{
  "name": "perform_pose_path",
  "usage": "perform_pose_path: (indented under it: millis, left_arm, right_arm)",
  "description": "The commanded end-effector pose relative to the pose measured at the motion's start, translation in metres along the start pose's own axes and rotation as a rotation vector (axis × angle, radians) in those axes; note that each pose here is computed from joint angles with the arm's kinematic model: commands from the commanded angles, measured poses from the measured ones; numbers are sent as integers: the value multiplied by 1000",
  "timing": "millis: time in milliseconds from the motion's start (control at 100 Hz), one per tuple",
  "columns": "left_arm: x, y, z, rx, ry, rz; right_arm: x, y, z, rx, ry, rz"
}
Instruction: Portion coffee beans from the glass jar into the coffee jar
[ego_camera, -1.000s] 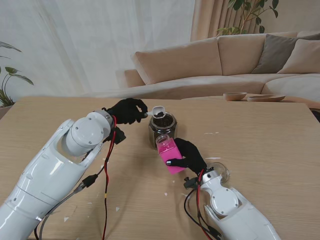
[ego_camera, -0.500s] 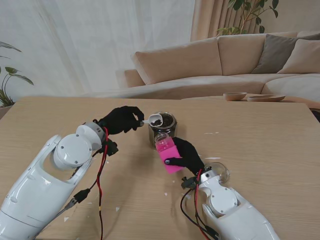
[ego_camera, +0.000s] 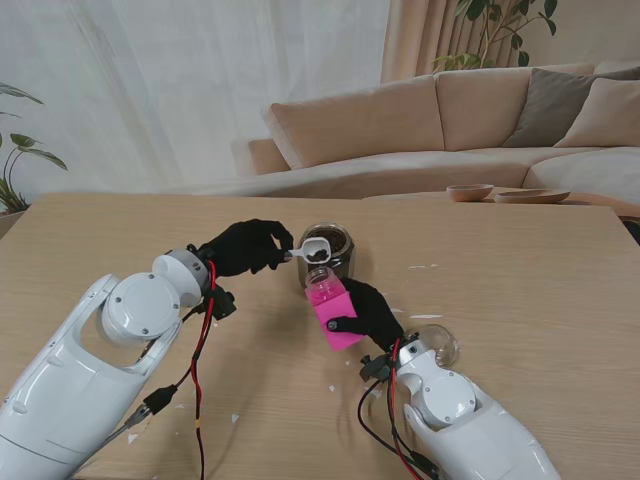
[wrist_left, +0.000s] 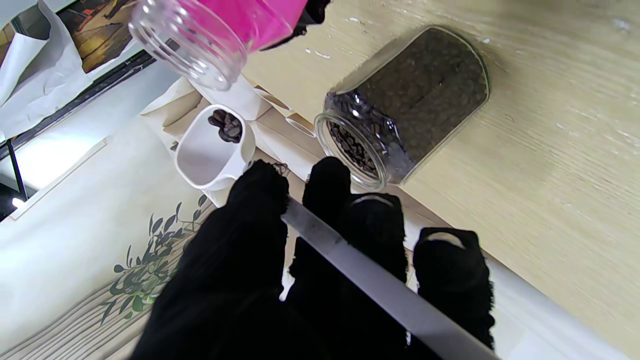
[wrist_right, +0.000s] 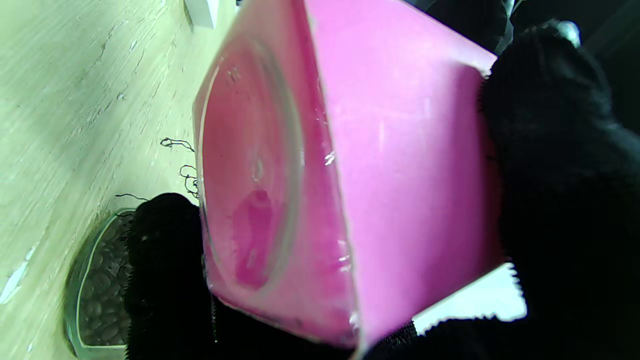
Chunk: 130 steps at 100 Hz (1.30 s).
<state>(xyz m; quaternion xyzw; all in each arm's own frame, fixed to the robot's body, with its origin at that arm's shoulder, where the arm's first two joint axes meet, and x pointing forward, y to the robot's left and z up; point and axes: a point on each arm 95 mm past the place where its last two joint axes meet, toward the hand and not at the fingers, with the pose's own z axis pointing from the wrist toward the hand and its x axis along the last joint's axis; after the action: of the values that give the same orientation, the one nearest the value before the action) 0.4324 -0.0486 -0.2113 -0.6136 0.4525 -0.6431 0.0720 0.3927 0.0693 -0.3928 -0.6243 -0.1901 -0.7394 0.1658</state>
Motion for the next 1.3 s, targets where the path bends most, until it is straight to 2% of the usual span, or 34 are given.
perform_pose_path:
  millis: [0,750,1290]
  left_arm:
    - [6,2,-3,-34,20,-14]
    - [11,0,-9,-59,45,6]
    - [18,7,-19,-44,84,73]
  right_arm:
    - [0,-3,0,17,-6,0]
    - [-2,-2,-1,-3,-7,34]
    - [-2,0,-1,4,26,28]
